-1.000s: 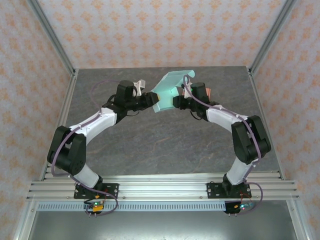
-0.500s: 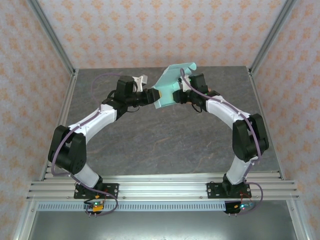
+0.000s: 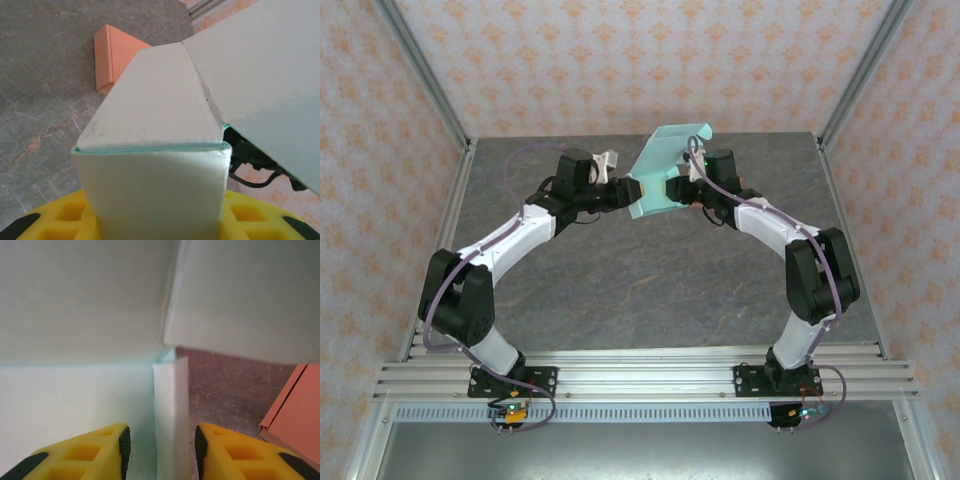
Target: Fold the paper box
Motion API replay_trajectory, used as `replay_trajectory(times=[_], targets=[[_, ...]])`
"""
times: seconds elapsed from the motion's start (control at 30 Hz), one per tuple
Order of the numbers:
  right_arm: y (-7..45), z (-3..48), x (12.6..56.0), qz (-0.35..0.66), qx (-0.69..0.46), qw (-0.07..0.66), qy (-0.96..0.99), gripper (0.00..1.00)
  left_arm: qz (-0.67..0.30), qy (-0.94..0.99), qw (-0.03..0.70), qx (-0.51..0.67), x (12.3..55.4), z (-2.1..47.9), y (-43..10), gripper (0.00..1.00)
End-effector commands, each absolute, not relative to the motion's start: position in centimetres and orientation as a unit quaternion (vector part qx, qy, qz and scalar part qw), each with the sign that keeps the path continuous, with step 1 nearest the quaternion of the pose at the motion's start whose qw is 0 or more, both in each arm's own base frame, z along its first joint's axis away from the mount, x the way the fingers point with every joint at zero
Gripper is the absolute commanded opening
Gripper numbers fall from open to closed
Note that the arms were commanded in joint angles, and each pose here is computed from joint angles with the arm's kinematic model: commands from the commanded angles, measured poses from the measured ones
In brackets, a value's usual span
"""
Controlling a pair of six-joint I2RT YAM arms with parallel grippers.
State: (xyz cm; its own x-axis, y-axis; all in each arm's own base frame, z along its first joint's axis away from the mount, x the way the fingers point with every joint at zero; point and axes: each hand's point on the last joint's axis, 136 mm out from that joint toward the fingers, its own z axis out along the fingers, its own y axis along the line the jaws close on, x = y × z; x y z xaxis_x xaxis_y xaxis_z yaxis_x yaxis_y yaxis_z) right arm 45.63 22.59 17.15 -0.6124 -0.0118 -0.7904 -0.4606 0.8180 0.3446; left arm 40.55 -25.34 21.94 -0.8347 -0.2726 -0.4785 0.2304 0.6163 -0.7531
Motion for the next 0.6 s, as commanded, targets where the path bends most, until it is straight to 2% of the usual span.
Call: replay_trajectory(times=[0.0, 0.13, 0.47, 0.53, 0.57], targets=[[22.3, 20.9, 46.1, 0.311, -0.127, 0.465, 0.819, 0.37, -0.457, 0.846, 0.275, 0.001, 40.2, 22.9, -26.5, 0.27], [22.9, 20.2, 46.1, 0.321, -0.14, 0.447, 0.823, 0.27, -0.467, 0.84, 0.275, 0.005, 40.3, 23.5, -26.9, 0.27], [22.4, 15.9, 45.3, 0.249, -0.178, 0.407, 0.861, 0.26, -0.472, 0.834, 0.286, 0.009, 40.9, 24.6, -27.2, 0.27], [22.2, 15.3, 45.4, 0.227, -0.178, 0.407, 0.867, 0.14, -0.477, 0.83, 0.289, 0.011, 40.9, 25.0, -27.3, 0.27], [22.0, 15.0, 45.6, 0.207, -0.177, 0.409, 0.871, 0.11, -0.481, 0.827, 0.29, 0.014, 40.9, 25.2, -27.4, 0.27]])
